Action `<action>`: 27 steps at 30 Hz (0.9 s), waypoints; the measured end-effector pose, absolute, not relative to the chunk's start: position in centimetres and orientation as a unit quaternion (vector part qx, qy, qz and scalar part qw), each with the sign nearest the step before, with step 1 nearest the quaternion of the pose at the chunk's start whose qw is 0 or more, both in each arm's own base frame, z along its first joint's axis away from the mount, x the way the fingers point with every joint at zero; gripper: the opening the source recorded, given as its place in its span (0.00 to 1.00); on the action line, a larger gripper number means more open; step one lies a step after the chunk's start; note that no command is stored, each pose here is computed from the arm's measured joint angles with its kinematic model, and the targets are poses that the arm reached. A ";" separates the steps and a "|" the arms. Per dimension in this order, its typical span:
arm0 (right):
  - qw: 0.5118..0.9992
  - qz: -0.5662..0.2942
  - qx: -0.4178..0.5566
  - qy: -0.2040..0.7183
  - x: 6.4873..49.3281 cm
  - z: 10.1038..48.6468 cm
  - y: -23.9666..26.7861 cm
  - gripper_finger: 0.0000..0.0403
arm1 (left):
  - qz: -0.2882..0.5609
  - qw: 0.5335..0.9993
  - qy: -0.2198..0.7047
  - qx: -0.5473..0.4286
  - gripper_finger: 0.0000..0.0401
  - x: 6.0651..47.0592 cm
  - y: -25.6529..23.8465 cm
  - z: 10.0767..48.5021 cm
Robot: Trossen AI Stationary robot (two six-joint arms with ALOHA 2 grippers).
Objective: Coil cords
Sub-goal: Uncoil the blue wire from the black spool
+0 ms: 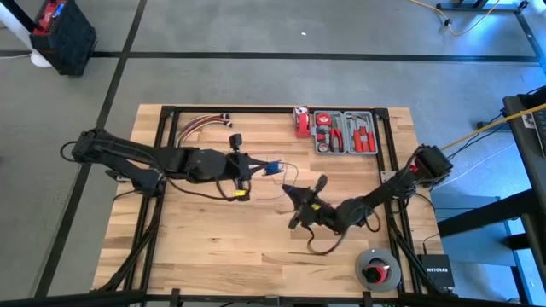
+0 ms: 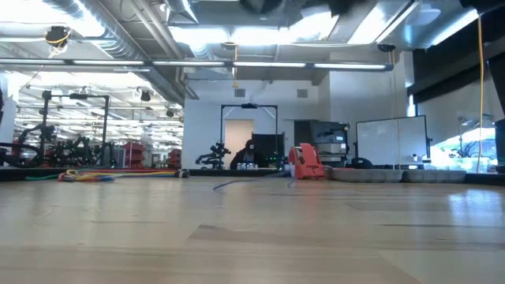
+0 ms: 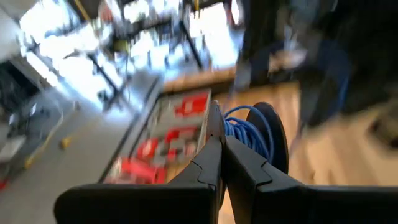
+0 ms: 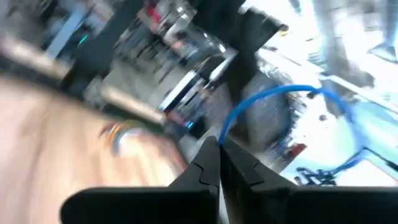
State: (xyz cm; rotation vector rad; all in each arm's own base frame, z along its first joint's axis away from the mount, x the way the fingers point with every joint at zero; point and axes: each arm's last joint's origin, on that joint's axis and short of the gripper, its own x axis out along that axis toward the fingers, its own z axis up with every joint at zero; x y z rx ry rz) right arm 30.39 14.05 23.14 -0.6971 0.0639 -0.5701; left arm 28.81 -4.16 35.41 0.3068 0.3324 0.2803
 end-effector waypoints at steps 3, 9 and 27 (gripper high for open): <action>0.911 -0.244 -0.324 0.079 30.3 20.6 14.0 0.01 | 0.129 0.974 0.108 0.151 0.02 28.4 -5.0 36.9; 0.961 -0.123 -0.225 0.107 32.3 17.0 12.9 0.01 | 0.130 0.980 0.022 0.151 0.02 28.4 -5.5 38.7; 0.904 -0.170 -0.388 0.064 30.2 28.9 18.8 0.01 | 0.230 0.918 0.246 0.209 0.02 29.2 -2.5 33.5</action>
